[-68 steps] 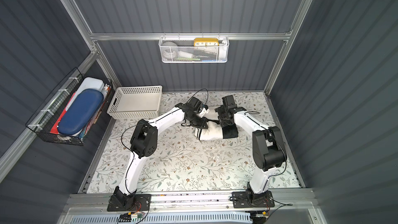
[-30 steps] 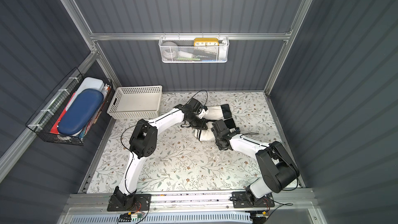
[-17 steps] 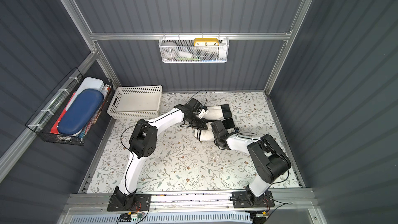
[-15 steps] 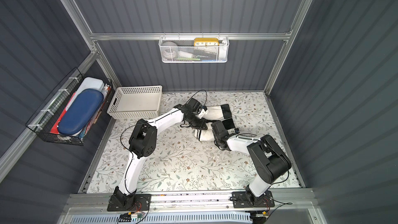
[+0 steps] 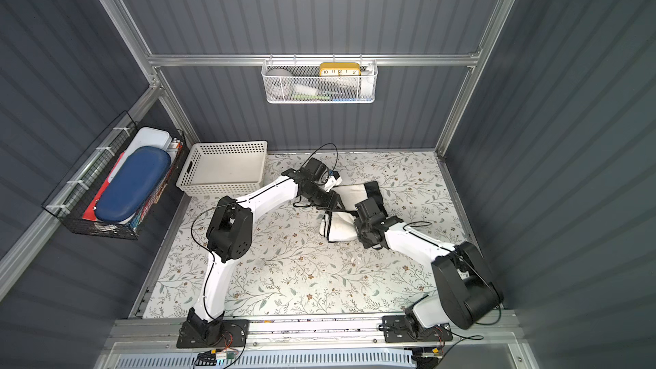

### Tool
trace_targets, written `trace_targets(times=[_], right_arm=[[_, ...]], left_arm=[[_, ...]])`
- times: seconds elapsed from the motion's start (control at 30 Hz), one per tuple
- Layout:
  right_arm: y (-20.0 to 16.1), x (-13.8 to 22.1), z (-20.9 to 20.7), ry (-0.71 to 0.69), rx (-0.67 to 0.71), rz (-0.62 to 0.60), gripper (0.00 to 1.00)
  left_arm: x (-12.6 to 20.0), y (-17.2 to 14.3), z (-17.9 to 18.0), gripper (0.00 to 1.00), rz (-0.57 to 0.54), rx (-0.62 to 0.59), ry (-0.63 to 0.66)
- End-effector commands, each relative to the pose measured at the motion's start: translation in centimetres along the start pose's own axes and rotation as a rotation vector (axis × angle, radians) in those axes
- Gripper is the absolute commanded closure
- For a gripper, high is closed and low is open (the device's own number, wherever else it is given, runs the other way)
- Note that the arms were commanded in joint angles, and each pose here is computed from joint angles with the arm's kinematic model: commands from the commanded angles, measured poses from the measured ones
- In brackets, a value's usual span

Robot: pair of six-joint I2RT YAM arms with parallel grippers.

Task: Roll up the pillowcase
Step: Roll the pillowcase at the center of the board.

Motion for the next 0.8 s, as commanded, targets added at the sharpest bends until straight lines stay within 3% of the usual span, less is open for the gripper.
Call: trace_targets(times=[0.0,0.13,0.27,0.53,0.77], right_arm=[[0.6,2.7,-5.5,-0.232,0.043,0.019,0.98],[1.2,3.0,-5.2,-0.178,0.032,-0.017,0.95],[0.7,0.4,-3.4,-0.264,0.079,0.048,0.93],[0.5,0.2,1.2,-0.232,0.145,0.063,0.9],[0.2,-0.3,2.8,-0.213,0.161,0.103,0.82]], left_arm=[[1.9,0.1,0.1,0.51,-0.025,-0.014,0.028],[1.1,-0.6,-0.5,0.51,-0.005,-0.021,0.013],[0.7,-0.9,-1.1,0.52,0.007,-0.029,0.005],[3.1,0.1,-3.9,0.53,-0.027,-0.088,0.022],[1.0,-4.6,-4.7,0.59,0.08,-0.108,-0.001]])
Point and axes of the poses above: each gripper's point midway between its finger pads, its own x axis back along the fingers, its own z axis along the line the jaws close on, y = z × x, the point moved 6 cm from there along x, back along the fingers, and after that the axes turned 10 degrees about -x, right-handed, at the moved point
